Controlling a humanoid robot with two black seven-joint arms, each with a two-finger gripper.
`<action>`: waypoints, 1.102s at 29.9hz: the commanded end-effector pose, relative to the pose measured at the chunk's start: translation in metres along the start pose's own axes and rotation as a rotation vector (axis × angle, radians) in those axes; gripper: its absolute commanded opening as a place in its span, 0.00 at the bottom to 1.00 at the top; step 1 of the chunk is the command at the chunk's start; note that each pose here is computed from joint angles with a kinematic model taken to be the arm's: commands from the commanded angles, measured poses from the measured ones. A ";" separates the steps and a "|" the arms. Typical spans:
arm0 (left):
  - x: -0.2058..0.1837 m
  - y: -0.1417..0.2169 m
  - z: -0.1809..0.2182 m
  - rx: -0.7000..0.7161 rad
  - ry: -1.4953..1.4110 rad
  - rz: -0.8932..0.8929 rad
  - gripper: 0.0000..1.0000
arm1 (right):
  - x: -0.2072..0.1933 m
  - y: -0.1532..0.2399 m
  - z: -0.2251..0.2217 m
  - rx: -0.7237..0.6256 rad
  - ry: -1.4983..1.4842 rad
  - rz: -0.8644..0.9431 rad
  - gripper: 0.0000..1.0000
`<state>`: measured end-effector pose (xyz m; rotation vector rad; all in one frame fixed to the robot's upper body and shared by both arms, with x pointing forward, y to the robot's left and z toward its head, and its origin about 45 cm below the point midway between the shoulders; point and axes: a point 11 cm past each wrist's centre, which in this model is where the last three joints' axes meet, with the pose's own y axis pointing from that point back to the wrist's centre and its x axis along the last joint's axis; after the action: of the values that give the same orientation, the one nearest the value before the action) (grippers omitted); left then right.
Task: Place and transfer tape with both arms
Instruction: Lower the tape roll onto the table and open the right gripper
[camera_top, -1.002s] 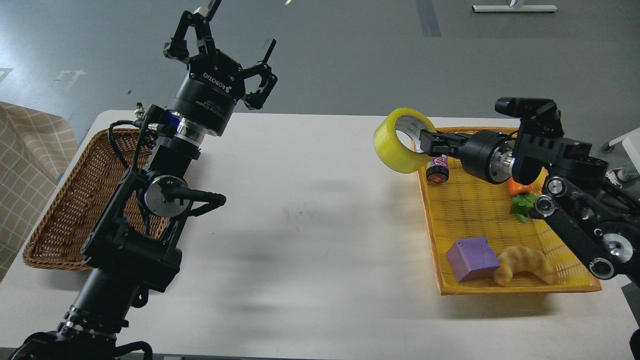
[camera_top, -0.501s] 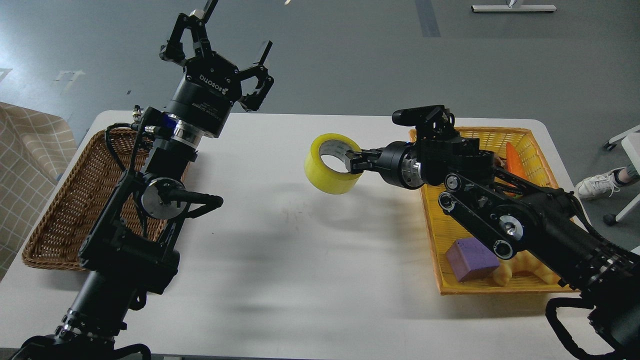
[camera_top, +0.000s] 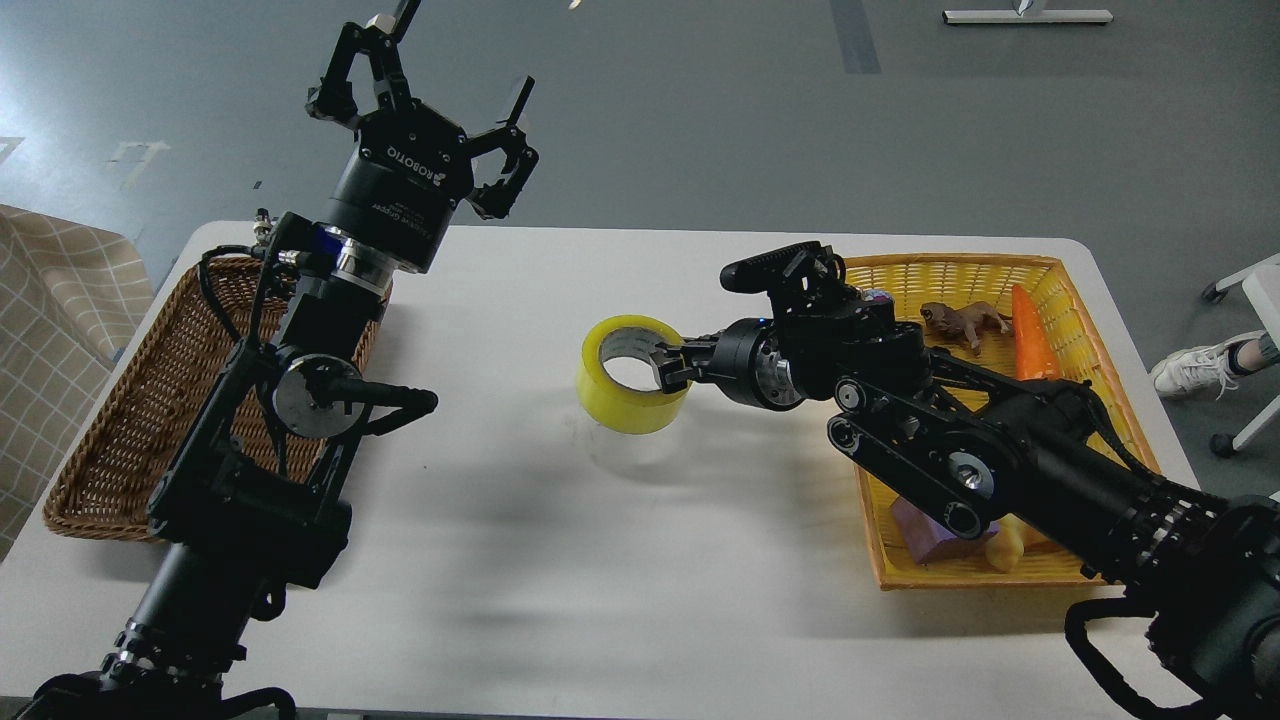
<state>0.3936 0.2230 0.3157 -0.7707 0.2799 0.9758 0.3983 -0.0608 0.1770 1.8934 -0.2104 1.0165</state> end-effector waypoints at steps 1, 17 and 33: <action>0.001 0.001 0.003 -0.009 0.000 -0.003 0.98 | 0.001 -0.002 -0.002 -0.011 0.045 -0.014 0.17; 0.007 0.005 0.010 -0.016 -0.013 0.009 0.98 | -0.007 -0.007 -0.007 -0.008 0.034 -0.031 0.21; 0.015 0.013 0.011 -0.020 -0.015 0.031 0.98 | -0.024 -0.011 -0.005 -0.003 -0.012 -0.036 0.55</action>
<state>0.3905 0.2435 0.3111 -0.7790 0.2691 1.0133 0.3864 -0.0571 0.1552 1.8885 -0.1686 0.9817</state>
